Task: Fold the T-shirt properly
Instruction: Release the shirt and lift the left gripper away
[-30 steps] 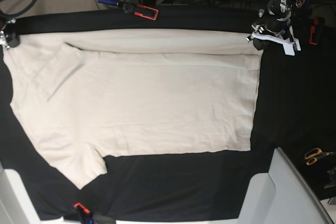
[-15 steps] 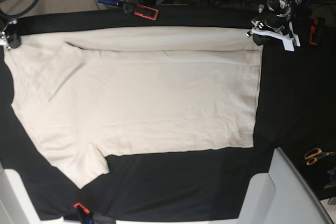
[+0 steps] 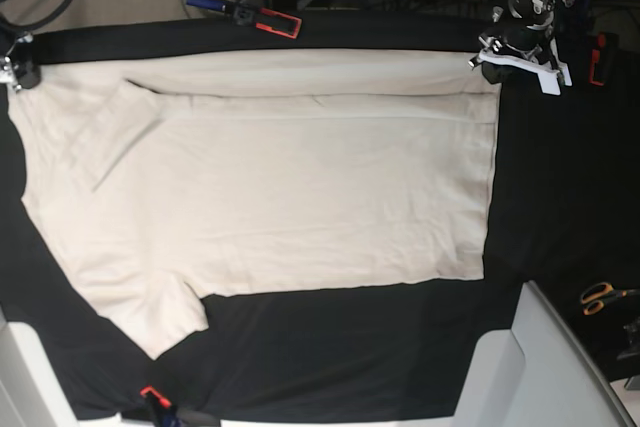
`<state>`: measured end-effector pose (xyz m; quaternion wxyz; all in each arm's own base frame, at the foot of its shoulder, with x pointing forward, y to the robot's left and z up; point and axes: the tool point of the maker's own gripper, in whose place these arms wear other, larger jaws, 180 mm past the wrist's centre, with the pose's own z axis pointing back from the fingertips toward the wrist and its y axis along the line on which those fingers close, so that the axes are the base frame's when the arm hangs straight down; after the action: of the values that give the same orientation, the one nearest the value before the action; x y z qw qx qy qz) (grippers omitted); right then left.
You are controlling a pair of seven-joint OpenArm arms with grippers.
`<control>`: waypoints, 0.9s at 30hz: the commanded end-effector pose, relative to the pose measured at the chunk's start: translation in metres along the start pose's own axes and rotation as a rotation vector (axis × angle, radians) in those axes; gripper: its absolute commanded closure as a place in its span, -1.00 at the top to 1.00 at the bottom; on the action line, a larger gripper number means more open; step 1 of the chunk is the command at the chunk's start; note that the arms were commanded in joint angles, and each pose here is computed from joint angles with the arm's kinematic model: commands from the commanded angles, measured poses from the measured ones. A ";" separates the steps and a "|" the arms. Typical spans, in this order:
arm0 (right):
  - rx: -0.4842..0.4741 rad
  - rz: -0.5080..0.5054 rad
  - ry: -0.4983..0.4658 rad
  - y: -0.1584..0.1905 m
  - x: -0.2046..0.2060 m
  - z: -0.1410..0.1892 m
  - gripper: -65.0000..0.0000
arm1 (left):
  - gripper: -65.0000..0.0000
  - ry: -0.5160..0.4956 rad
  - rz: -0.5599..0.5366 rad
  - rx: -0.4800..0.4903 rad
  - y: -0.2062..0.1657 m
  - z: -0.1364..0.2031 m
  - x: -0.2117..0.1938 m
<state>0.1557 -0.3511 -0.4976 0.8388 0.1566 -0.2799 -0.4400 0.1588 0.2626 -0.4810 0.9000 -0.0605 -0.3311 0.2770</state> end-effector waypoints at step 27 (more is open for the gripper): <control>-0.026 -0.008 0.029 -0.015 -0.013 0.011 -0.79 | -1.00 -0.025 -0.014 0.023 0.010 0.001 0.010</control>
<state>0.1385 -0.3449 -0.5014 0.8355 0.1633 -0.2709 -0.4493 0.1579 0.2649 -0.4838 0.9008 -0.0582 -0.3279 0.2785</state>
